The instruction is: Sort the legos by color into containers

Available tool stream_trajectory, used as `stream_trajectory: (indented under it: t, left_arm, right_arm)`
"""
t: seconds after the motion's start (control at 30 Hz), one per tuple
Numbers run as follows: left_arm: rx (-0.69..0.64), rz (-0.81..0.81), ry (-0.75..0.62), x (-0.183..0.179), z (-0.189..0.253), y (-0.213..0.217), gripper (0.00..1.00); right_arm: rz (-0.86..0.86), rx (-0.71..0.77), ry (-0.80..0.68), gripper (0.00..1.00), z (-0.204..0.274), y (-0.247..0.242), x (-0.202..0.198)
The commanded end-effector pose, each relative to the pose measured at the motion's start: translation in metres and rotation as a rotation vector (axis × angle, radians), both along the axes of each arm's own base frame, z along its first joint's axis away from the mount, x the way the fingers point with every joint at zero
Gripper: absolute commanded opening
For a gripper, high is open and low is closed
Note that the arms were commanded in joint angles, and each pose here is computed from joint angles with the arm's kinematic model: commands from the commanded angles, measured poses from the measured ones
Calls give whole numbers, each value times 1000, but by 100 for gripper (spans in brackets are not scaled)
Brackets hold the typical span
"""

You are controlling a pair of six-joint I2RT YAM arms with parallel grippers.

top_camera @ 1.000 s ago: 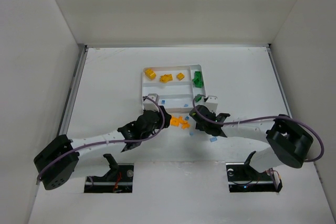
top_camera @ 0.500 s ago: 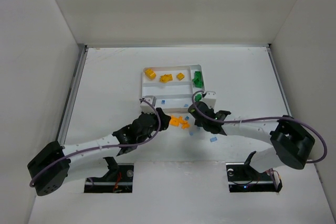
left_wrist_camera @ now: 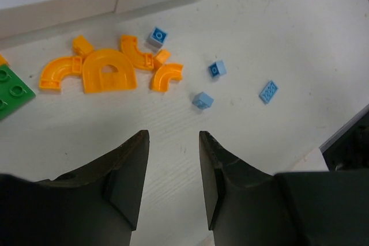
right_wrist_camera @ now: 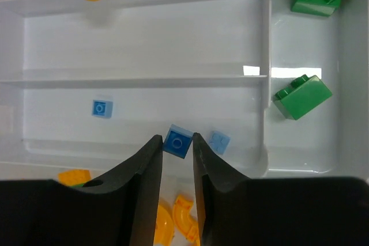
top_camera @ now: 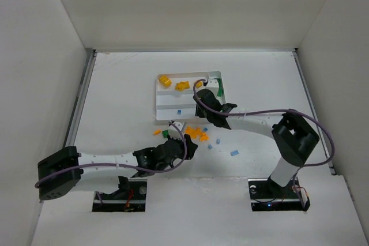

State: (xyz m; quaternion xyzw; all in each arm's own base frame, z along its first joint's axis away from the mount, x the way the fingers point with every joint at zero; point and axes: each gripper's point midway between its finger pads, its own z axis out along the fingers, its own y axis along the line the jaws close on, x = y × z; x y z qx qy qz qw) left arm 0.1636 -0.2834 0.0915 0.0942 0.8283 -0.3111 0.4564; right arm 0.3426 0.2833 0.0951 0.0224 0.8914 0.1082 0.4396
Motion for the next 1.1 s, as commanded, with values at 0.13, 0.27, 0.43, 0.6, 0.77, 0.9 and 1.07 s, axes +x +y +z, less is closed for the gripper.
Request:
stream_trajectory:
  t: [0.13, 0.27, 0.43, 0.6, 0.77, 0.9, 1.07]
  left_arm:
    - [16, -45, -31, -7, -4, -29, 39]
    - [61, -85, -42, -12, -12, -43, 44]
    - [110, -139, -73, -16, -15, -61, 48]
    - [184, -159, -87, -11, -30, -75, 48]
    - [241, -151, -91, -3, -41, -81, 48]
    - [278, -139, -86, 4, -48, -83, 48]
    - [298, -127, -89, 13, -50, -85, 48]
  right_arm:
    - [24, 53, -56, 48, 21, 17, 21]
    - [13, 73, -77, 49, 32, 6, 13]
    - [-26, 100, -85, 43, 31, -26, -15]
    - [-101, 172, -61, 40, 15, -80, -66]
    - [-163, 146, -5, 40, -1, -109, -93]
    - [-226, 69, 62, 39, -17, -134, -119]
    - [-273, 88, 107, 38, -21, -140, -140]
